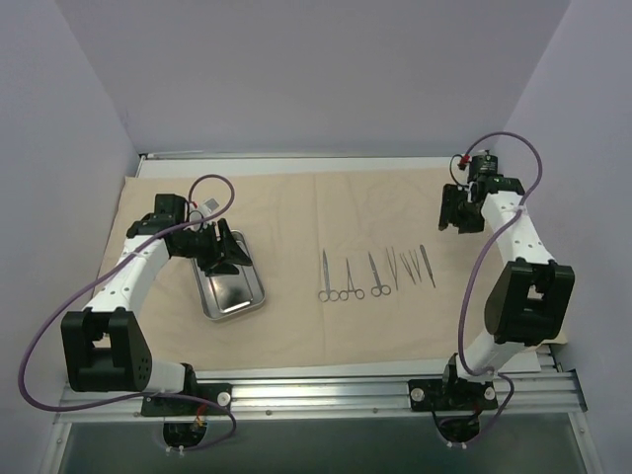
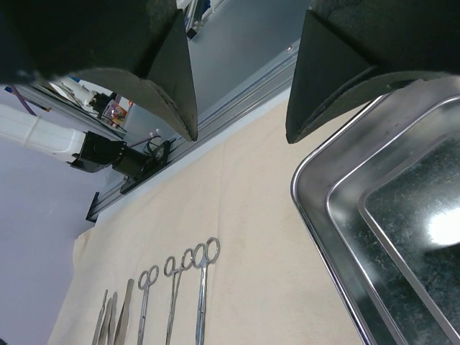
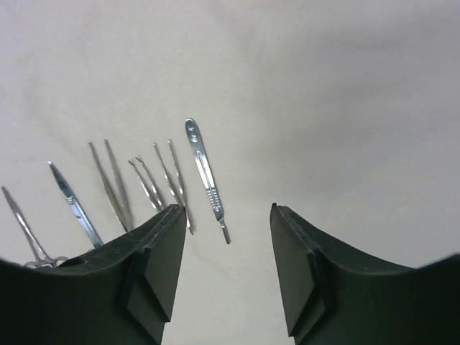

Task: Open and lay out the surgical kit
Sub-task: Reset both arms

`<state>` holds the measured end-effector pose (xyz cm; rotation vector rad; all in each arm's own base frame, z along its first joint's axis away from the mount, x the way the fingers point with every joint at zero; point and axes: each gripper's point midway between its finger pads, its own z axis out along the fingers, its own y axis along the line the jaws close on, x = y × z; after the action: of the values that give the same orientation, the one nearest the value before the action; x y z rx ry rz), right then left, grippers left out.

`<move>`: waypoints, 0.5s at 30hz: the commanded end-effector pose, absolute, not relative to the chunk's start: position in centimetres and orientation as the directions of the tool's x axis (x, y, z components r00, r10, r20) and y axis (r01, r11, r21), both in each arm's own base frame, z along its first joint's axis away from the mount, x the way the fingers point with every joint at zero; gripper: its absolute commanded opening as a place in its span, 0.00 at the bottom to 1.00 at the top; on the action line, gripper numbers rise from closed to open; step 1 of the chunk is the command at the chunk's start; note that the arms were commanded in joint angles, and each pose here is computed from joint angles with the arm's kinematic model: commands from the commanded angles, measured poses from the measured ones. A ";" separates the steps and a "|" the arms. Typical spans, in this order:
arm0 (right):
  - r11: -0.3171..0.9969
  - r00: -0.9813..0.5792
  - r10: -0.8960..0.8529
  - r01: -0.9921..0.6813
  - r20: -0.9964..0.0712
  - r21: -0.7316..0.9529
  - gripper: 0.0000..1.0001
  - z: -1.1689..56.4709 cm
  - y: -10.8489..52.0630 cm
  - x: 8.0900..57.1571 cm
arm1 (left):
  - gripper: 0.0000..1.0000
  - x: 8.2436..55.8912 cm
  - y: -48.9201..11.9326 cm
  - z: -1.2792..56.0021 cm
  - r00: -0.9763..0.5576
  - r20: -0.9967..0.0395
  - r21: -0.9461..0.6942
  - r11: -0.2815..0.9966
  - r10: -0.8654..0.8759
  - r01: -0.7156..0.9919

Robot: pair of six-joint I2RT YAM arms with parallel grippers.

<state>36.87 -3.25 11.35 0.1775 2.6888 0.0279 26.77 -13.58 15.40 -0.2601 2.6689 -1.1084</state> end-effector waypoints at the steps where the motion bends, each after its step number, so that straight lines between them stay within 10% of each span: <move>1: 0.966 -0.819 0.256 0.229 -0.513 0.117 0.53 16.7 -1.2 36.1 | 0.63 27.8 -13.8 18.4 -0.935 -0.248 -0.742 0.670 -0.255 0.013; 4: 0.964 -0.762 0.267 0.214 -0.590 0.159 0.69 19.3 3.2 35.9 | 0.67 28.0 -14.1 18.6 -0.928 -0.246 -0.760 0.649 -0.280 0.006; 5: 0.964 -0.729 0.267 0.212 -0.630 0.163 0.77 20.1 4.0 36.0 | 0.97 27.8 -14.2 18.2 -0.929 -0.232 -0.767 0.642 -0.290 -0.008; 6: 0.965 -0.741 0.261 0.198 -0.618 0.169 1.00 18.9 5.2 35.0 | 0.94 27.8 -14.4 18.1 -0.926 -0.216 -0.776 0.629 -0.310 -0.029; 15: 0.877 -0.593 0.440 0.120 -0.675 0.466 1.00 15.7 11.6 27.4 | 0.94 26.0 -18.2 18.2 -0.860 -0.308 -0.824 0.566 -0.406 0.028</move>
<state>26.91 10.93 14.59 0.2533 2.3413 0.3714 24.54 -16.95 15.66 -0.2931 2.5138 -1.2096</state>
